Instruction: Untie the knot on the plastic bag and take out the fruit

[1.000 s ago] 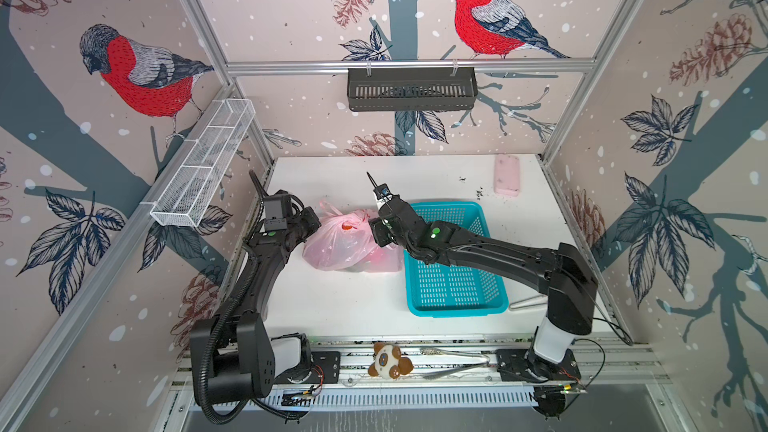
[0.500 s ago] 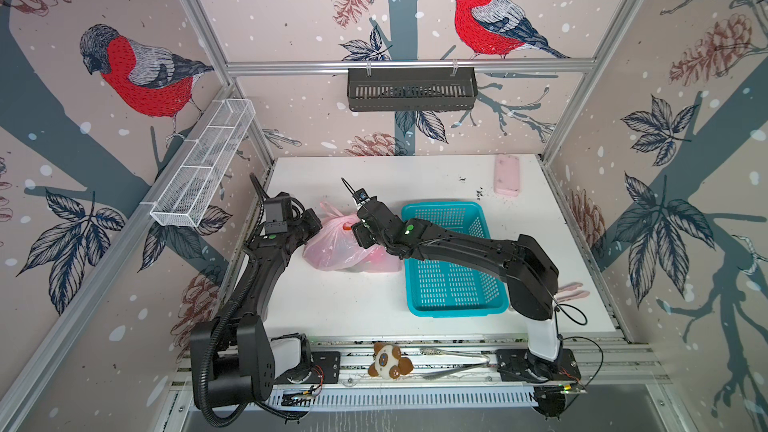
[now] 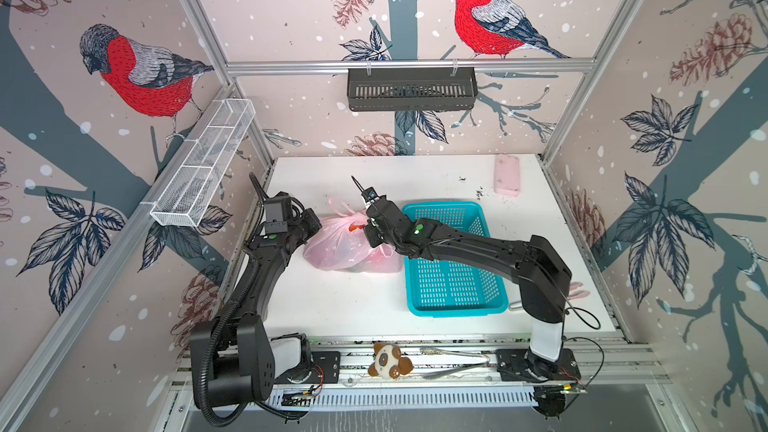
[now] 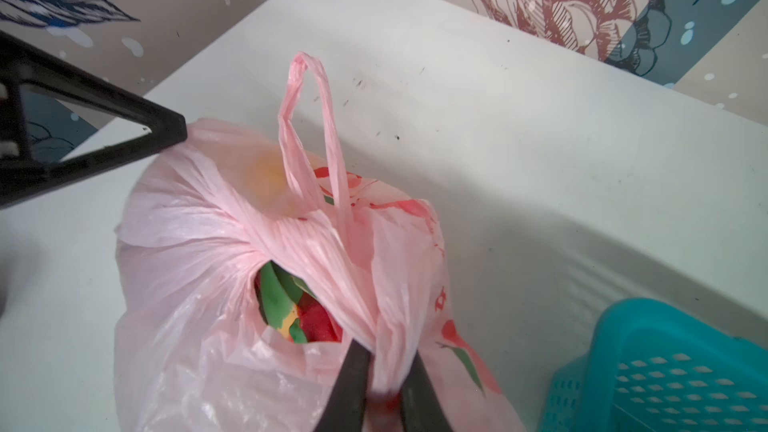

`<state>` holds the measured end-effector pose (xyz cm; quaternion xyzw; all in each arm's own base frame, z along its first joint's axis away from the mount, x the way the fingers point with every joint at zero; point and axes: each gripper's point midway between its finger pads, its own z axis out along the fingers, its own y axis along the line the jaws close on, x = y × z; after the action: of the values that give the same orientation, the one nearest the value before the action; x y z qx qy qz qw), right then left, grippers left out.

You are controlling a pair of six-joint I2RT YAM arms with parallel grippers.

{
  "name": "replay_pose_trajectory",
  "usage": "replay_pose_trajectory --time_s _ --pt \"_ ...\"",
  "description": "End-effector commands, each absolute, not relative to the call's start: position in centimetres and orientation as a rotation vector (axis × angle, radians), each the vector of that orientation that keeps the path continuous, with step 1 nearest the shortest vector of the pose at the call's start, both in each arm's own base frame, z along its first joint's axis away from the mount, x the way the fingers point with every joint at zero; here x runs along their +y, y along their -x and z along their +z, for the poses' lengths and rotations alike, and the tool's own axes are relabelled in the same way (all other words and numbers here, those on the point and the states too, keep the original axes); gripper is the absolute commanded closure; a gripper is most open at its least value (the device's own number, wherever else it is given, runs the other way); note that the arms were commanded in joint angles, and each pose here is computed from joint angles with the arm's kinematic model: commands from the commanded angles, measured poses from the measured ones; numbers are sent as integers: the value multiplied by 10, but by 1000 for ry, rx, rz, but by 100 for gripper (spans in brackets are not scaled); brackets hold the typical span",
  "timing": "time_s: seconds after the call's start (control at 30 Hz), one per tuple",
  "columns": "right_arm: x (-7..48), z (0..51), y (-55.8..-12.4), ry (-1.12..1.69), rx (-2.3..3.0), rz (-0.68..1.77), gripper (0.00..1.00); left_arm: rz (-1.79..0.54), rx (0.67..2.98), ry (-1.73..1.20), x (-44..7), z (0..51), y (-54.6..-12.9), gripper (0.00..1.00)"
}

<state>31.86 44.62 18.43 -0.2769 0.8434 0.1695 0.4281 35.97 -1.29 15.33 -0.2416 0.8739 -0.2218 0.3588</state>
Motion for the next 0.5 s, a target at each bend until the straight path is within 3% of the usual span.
replay_pose_trajectory --time_s 0.0,0.33,0.47 --pt "438 198 -321 642 2092 478 86 -489 2208 633 1 158 -367 100" --pt "406 199 -316 623 2110 660 85 -400 2200 686 15 154 -367 100" --pt "410 196 -311 682 2105 693 85 -487 2197 599 0 166 -371 100"
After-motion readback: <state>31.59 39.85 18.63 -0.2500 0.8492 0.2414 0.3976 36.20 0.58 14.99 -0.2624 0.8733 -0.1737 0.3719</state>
